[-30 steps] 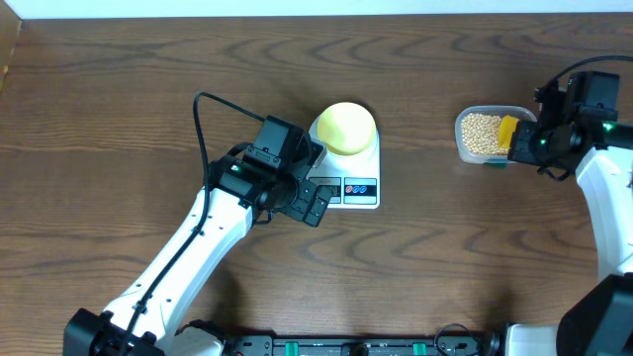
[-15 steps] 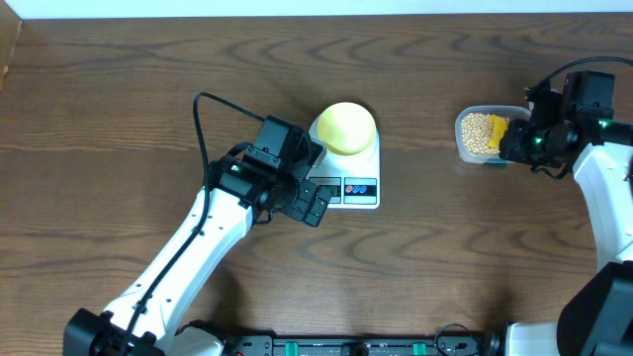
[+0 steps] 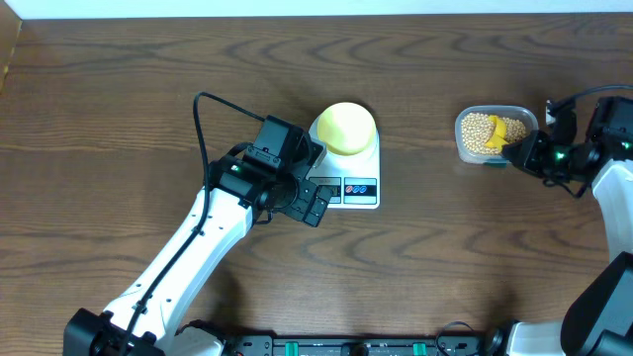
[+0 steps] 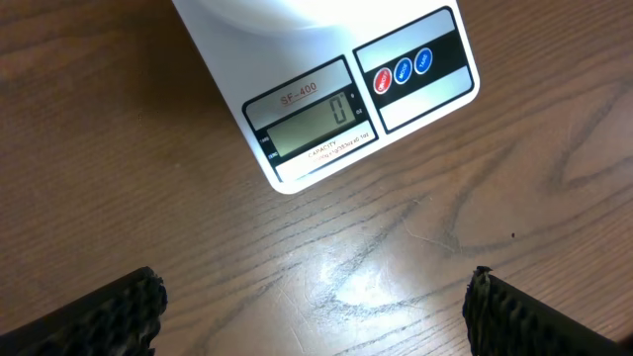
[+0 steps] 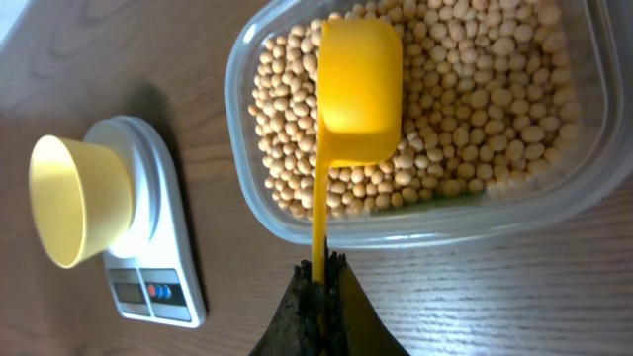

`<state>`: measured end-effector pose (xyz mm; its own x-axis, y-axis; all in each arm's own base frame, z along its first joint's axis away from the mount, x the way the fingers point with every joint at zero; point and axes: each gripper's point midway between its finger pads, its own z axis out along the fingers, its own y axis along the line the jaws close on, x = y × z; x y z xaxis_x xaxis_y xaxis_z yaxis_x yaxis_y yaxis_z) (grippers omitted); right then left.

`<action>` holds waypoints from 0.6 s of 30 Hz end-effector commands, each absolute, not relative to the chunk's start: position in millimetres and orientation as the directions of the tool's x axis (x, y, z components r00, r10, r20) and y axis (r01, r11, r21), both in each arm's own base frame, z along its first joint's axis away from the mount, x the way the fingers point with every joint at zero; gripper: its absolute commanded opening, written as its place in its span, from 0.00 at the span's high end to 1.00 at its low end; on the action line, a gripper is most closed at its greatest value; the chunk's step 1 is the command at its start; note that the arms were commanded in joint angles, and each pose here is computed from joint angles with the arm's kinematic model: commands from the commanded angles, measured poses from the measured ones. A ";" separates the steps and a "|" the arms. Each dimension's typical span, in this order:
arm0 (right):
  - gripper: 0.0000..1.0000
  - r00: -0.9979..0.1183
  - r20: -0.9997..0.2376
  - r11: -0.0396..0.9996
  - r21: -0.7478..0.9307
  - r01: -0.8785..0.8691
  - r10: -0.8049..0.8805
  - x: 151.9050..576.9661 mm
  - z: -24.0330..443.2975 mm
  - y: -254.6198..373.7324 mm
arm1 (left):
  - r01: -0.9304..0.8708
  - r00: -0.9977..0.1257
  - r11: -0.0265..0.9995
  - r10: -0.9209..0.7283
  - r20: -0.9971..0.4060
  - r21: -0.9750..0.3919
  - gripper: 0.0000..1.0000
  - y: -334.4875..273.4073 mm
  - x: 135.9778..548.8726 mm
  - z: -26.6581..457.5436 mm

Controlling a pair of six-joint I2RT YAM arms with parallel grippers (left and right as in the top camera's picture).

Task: Scoop item into bowl and weigh 50g on scale
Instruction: 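Dip the scoop into the soybeans with the right gripper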

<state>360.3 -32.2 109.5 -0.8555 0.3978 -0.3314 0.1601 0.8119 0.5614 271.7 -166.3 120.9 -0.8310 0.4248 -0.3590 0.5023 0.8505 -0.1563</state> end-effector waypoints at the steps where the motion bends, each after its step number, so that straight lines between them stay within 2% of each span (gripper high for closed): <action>1: 0.99 -0.848 -0.251 0.704 0.685 0.185 0.467 355.4 106.5 -18.1 | 0.508 -0.830 0.850 0.439 -0.344 -0.141 0.02 -163.4 270.5 114.6; 18: 0.99 -0.801 -0.129 0.574 0.763 0.297 0.585 355.7 111.1 -18.1 | 0.509 -0.830 0.849 0.440 -0.344 -0.141 0.02 -163.5 270.5 114.6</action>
<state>358.0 -20.0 110.5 -0.8095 0.5577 -0.1835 0.2727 0.6339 0.7237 271.7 -166.3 120.9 -0.8310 0.4248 -0.3590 0.5023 0.8505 -0.1563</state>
